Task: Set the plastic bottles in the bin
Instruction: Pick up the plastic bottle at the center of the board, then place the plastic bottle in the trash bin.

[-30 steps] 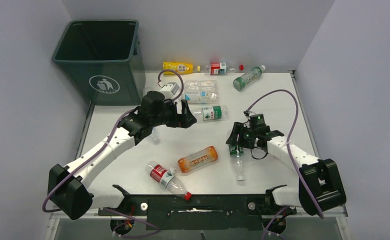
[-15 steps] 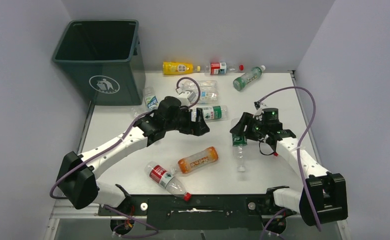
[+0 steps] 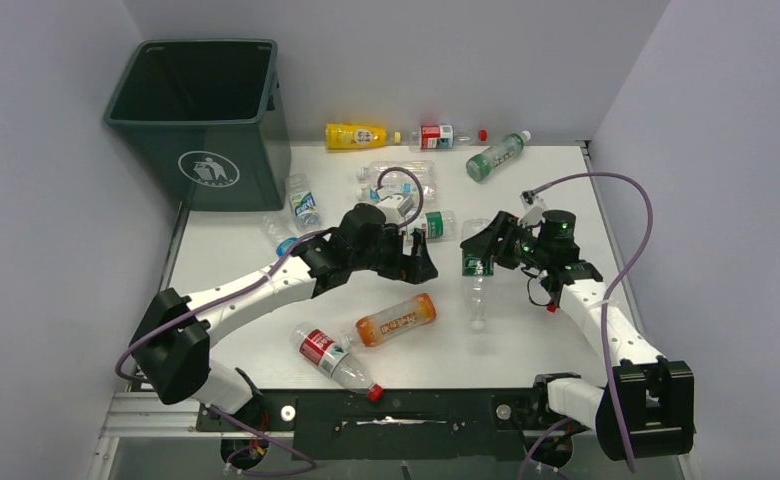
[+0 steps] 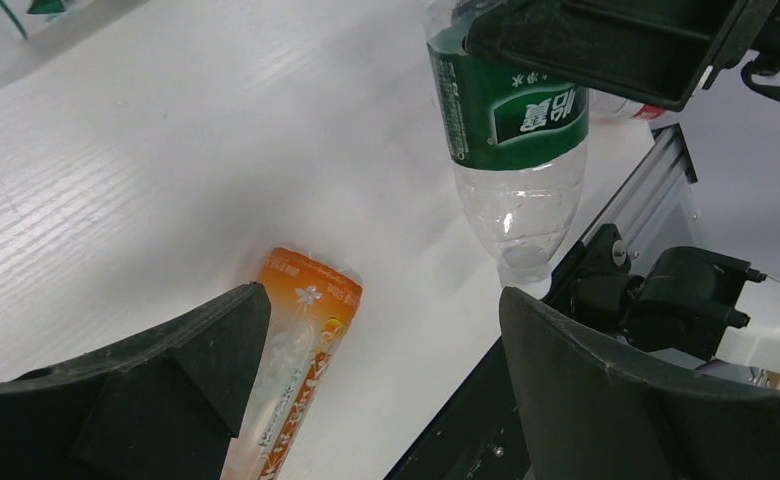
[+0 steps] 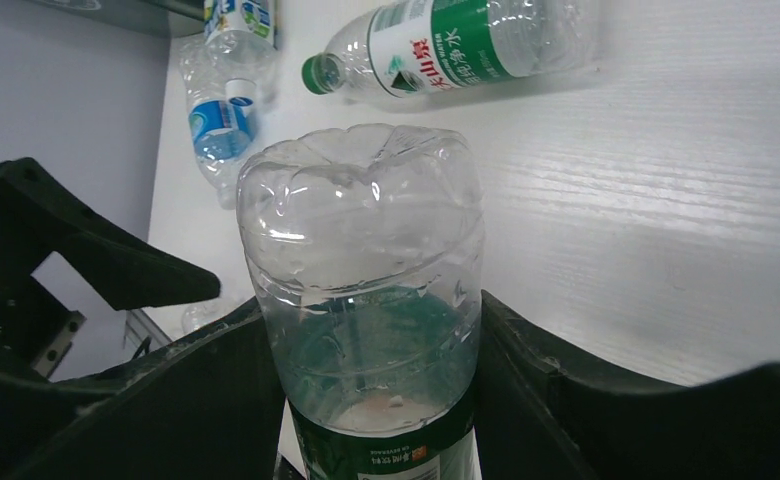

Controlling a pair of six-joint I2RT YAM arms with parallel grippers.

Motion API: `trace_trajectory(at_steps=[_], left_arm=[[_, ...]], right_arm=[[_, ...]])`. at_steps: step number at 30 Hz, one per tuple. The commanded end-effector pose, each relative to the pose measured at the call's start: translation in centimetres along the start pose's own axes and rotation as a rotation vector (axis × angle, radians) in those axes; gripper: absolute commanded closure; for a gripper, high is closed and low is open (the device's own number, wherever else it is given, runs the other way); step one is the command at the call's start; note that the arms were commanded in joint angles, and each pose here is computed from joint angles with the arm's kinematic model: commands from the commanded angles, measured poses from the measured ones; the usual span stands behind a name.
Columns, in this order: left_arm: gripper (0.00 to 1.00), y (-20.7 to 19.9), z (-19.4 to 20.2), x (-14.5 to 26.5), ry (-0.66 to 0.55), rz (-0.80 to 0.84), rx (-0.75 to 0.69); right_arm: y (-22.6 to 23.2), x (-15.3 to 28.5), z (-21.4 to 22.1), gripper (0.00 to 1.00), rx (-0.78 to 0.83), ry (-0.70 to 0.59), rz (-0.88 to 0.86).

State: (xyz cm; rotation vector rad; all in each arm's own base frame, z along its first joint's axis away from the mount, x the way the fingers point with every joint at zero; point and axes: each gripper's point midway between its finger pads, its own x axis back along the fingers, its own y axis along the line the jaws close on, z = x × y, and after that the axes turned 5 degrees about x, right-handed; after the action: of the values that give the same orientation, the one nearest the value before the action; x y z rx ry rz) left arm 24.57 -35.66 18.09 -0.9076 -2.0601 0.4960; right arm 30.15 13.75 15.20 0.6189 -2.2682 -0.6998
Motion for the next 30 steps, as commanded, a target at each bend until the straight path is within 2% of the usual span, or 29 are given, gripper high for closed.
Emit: trace_trajectory(at_steps=[1,18,27,30], left_arm=[[0.14,-3.6,-1.5,-0.7,-0.056,0.104,-0.022],[0.14,-8.7,-0.8,-3.0,-0.054,0.211,-0.048],[0.14,-8.7,-0.6,-4.4,-0.083,0.159,-0.073],[0.25,-8.6,-0.6,-4.5,-0.095,0.138,-0.092]], right_arm=[[3.4,0.4,-3.1,0.54,0.019,-0.094,-0.146],[7.1,-0.1,-5.2,0.54,-0.058,-0.141,-0.338],[8.9,-0.4,-4.7,0.54,-0.068,-0.124,-0.388],[9.0,-0.4,-4.5,0.54,-0.069,-0.119,-0.392]])
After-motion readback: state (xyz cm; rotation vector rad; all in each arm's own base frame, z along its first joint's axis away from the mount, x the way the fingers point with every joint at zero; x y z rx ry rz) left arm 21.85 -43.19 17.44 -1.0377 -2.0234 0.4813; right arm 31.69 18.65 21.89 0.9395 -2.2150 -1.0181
